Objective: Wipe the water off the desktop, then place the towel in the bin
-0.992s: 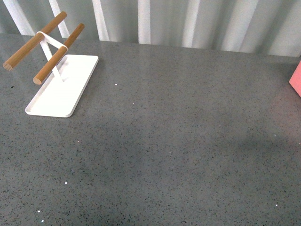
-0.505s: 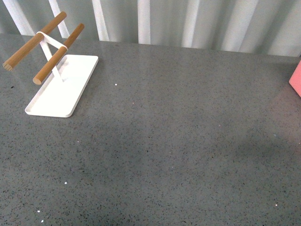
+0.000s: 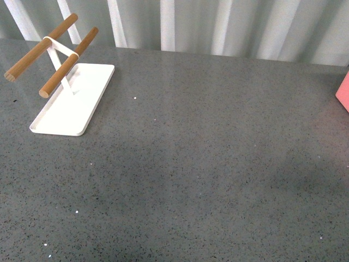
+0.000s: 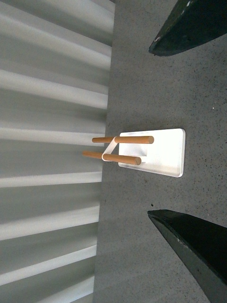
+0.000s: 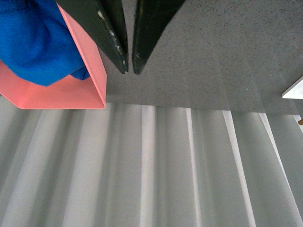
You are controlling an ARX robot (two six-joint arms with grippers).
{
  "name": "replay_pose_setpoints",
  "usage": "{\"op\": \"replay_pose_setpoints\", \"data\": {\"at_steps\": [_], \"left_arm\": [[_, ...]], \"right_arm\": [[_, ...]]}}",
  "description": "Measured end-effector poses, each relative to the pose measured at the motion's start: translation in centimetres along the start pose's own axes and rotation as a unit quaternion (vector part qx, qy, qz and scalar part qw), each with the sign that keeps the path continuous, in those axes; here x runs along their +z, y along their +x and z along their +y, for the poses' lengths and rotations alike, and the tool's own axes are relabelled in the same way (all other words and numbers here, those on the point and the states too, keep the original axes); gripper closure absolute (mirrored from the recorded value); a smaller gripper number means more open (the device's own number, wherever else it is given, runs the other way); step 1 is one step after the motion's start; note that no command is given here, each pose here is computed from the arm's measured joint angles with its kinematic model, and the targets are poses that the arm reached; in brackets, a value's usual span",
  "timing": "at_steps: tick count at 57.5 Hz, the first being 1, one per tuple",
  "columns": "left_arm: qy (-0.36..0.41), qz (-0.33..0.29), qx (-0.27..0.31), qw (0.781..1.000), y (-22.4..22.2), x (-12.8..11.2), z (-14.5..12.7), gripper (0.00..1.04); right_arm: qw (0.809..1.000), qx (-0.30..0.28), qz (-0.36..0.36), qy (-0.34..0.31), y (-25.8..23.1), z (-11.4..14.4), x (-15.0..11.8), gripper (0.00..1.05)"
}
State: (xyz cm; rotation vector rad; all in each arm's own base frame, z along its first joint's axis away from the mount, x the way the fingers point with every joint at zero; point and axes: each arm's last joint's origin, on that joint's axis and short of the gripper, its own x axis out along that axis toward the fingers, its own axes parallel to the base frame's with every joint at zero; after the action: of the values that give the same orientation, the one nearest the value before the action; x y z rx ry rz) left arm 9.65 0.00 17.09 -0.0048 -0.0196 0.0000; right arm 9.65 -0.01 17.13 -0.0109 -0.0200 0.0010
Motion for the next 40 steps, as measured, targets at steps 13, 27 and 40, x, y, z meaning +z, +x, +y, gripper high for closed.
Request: {"op": "replay_pose_setpoints", "data": {"at_steps": [13, 27, 40], "left_arm": [[0.0, 0.0, 0.0, 1.0, 0.0, 0.0, 0.0, 0.07], [0.0, 0.0, 0.0, 1.0, 0.0, 0.01, 0.0, 0.07], [0.0, 0.0, 0.0, 1.0, 0.0, 0.0, 0.0, 0.07]], "right_arm": [[1.0, 0.0, 0.0, 0.0, 0.0, 0.0, 0.0, 0.52], [1.0, 0.0, 0.0, 0.0, 0.0, 0.0, 0.0, 0.06], [1.0, 0.0, 0.0, 0.001, 0.0, 0.0, 0.0, 0.07]]}}
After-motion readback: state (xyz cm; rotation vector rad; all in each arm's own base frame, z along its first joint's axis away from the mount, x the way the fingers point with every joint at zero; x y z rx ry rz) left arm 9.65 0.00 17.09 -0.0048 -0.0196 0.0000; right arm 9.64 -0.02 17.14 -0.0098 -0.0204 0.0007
